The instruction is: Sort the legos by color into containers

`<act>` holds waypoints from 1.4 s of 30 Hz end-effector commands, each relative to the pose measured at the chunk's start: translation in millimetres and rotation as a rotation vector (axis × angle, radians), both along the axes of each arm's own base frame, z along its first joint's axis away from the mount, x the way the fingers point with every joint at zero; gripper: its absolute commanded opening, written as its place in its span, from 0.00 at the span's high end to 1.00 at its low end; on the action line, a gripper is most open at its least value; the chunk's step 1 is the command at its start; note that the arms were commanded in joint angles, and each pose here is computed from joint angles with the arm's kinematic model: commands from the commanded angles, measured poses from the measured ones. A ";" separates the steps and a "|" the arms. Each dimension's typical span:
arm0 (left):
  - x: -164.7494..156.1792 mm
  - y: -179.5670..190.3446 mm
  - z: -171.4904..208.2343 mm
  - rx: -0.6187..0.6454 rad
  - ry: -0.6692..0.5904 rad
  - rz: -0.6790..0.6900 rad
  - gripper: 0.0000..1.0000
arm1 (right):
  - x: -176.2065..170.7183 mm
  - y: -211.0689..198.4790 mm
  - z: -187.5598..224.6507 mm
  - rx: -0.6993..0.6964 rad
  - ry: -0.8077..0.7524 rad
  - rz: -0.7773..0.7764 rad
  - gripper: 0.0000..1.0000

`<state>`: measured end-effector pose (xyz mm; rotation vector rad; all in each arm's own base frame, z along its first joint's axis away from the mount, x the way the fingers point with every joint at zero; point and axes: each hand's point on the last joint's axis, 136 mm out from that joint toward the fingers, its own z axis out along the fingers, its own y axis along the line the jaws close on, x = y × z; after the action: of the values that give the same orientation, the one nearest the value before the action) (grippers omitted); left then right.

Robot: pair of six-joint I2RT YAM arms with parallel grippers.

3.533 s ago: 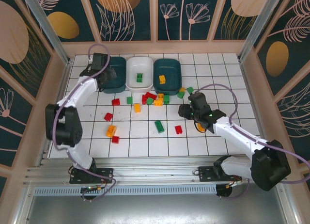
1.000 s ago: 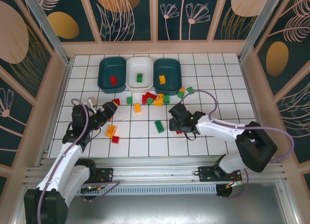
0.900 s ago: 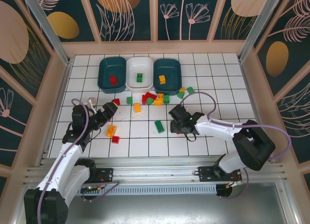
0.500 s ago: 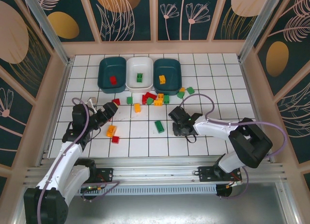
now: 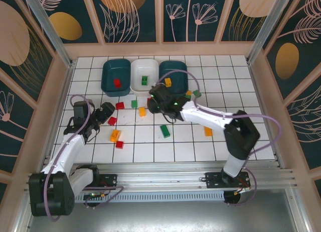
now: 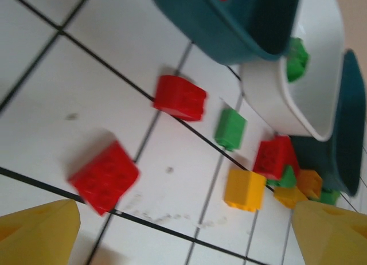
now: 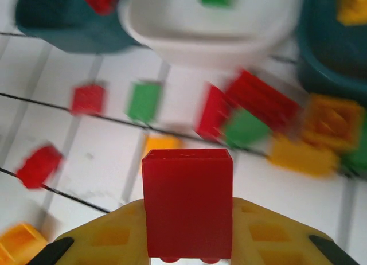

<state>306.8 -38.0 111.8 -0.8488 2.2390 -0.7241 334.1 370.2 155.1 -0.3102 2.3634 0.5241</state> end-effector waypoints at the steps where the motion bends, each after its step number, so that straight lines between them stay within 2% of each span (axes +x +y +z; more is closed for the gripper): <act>1: 3.8 9.8 -5.9 -0.069 -0.005 0.039 0.04 | 26.4 50.8 14.6 0.066 -0.091 0.091 0.82; 5: -1.4 -5.6 -12.1 -0.155 -0.005 -0.031 0.06 | 52.8 100.4 16.9 0.104 -0.141 0.164 0.82; 10: -9.1 -8.7 -8.6 -0.122 -0.009 -0.080 0.06 | 82.6 139.6 1.5 0.081 -0.179 0.218 0.82; 14: -10.2 -13.2 -0.6 -0.133 -0.030 -0.106 0.05 | 107.9 155.2 -8.0 0.079 -0.181 0.206 0.82; 22: -12.2 -14.4 4.3 -0.122 -0.039 -0.125 0.04 | 133.7 154.6 -20.6 0.078 -0.158 0.174 0.79; 25: -11.9 -15.8 7.0 -0.132 -0.048 -0.128 0.04 | 136.7 150.6 -28.6 0.073 -0.139 0.175 0.71; 29: -10.9 -17.1 12.5 -0.136 -0.057 -0.137 0.03 | 135.4 153.9 -19.8 0.070 -0.157 0.200 0.50; 32: -8.3 -17.8 20.7 -0.139 -0.078 -0.140 0.03 | 137.3 157.2 4.5 0.094 -0.200 0.208 0.45; 37: -6.2 -18.4 34.9 -0.138 -0.109 -0.145 0.03 | 136.3 150.1 31.6 0.088 -0.223 0.196 0.43; 42: -10.4 -14.9 44.4 -0.096 -0.147 -0.143 0.06 | 111.0 130.1 58.8 0.055 -0.251 0.195 0.45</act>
<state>297.5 -54.5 143.5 -0.7108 2.1797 -0.9612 463.9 512.0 159.8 -0.5405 2.1546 0.6211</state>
